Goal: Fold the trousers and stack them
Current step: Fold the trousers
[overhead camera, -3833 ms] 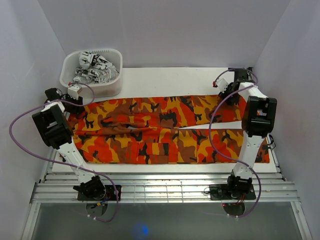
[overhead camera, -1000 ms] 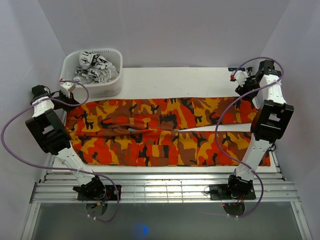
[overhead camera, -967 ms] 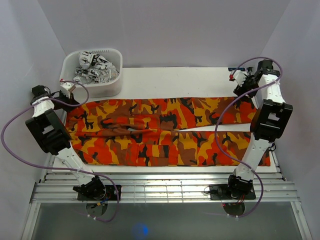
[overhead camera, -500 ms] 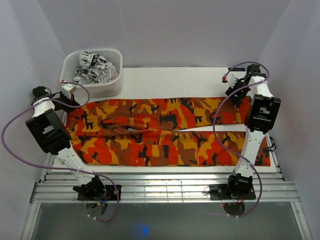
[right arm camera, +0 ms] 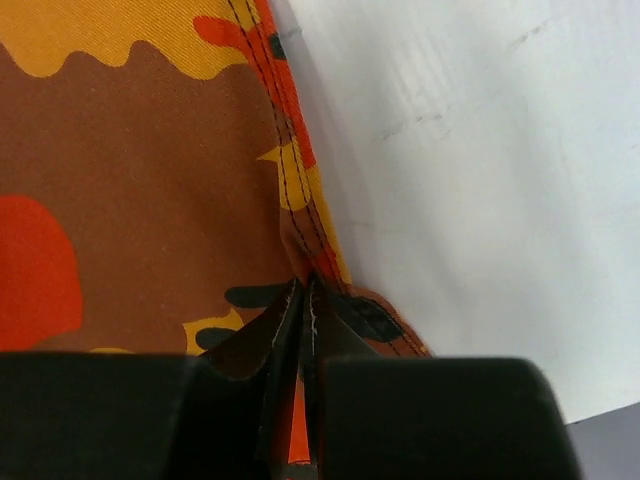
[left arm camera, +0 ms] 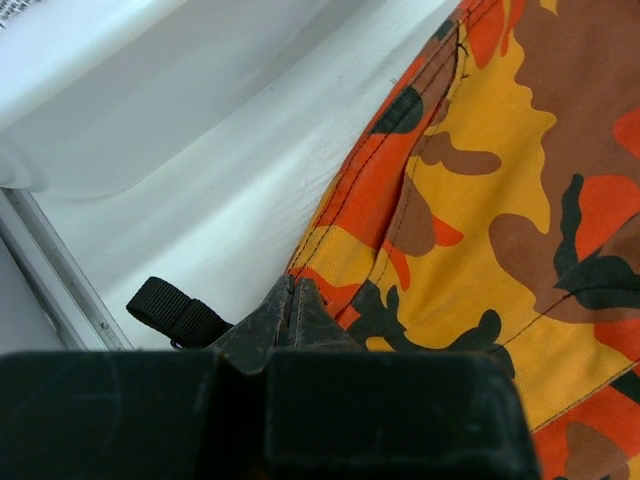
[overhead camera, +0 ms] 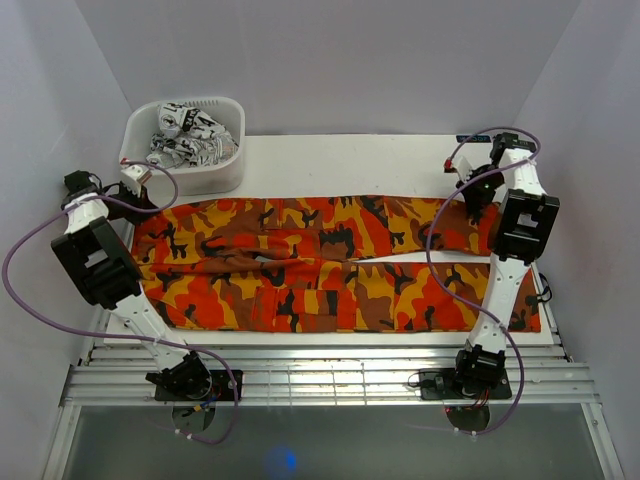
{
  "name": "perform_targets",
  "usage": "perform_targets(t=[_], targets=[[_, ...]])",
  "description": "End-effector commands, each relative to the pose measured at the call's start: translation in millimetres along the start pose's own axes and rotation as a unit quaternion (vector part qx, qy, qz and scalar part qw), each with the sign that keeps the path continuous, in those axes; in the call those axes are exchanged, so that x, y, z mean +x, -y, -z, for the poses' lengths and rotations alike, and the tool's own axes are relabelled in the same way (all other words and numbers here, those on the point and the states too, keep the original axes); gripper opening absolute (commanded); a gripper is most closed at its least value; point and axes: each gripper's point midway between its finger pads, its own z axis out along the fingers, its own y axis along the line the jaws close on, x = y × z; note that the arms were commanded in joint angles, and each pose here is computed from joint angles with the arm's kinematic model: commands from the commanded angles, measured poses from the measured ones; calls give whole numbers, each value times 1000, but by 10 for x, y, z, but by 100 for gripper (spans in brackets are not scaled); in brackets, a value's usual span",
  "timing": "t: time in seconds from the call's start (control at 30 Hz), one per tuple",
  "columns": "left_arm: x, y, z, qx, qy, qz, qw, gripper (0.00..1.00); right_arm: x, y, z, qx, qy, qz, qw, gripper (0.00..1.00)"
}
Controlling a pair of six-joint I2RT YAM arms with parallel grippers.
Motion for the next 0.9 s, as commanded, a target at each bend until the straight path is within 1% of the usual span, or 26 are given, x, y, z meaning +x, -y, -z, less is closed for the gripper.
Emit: perform_targets(t=[0.0,0.03,0.07,0.1,0.13,0.2,0.23,0.3,0.33,0.37,0.4,0.43,0.47,0.5,0.53,0.57,0.6,0.67,0.7,0.73,0.77,0.8,0.83,0.87], targets=[[-319,-69,162,-28,32,-38,998,0,-12,-157,429,-7,22,-34,999,8],[-358,-58,200,-36,36,-35,998,0,-115,-101,644,18,37,-26,999,8],[-400,-78,227,-43,41,-40,997,0,-116,-54,769,35,44,-28,998,8],[-458,-133,258,-55,48,-49,996,0,-204,23,990,70,57,-21,996,8],[-490,-131,281,-59,53,-45,996,0,-234,56,1090,85,64,-18,994,8],[-618,-166,362,-72,67,-60,993,0,-217,97,1240,111,73,-19,991,8],[-663,-162,386,-74,74,-62,993,0,-275,99,1427,132,79,-11,988,8],[-780,-167,485,-86,87,-71,990,0,-248,61,1546,142,85,-15,986,8],[-836,-144,527,-84,96,-76,989,0,-304,14,1705,155,91,-9,984,8],[-880,-133,576,-86,103,-79,988,0,-280,-18,1782,160,92,-6,983,8],[-957,-118,698,-94,112,-88,985,0,-227,-117,1744,151,89,-9,985,8],[-985,-102,752,-96,116,-90,985,0,-257,-202,1915,165,91,0,982,8],[-1035,-75,824,-95,126,-92,983,0,-218,-254,1988,171,91,4,981,8],[-1067,-37,977,-103,131,-94,981,0,-150,-374,1941,159,89,-1,983,8],[-1079,2,1055,-103,135,-95,981,0,-182,-485,2117,175,92,11,980,8],[-1059,27,1188,-106,142,-95,980,0,-118,-543,2209,185,91,18,978,8],[-972,137,1220,-97,139,-94,981,0,-87,-619,2258,188,92,20,978,8],[-988,332,1418,-97,149,-115,977,0,46,-932,2357,191,91,20,977,8],[-845,421,1527,-99,145,-97,980,0,115,-1026,2374,195,85,37,976,8],[-758,534,1599,-107,142,-125,976,0,265,-1275,2359,196,81,30,977,8],[-615,578,1696,-118,136,-124,976,0,345,-1411,2330,195,74,37,977,8],[-436,777,1672,-102,126,-94,982,0,388,-1565,2411,214,60,75,972,8],[-239,871,1648,-102,110,-139,979,0,654,-1811,2138,185,47,56,980,8],[-89,956,1630,-97,100,-135,981,0,765,-1947,2035,178,37,62,981,8]])
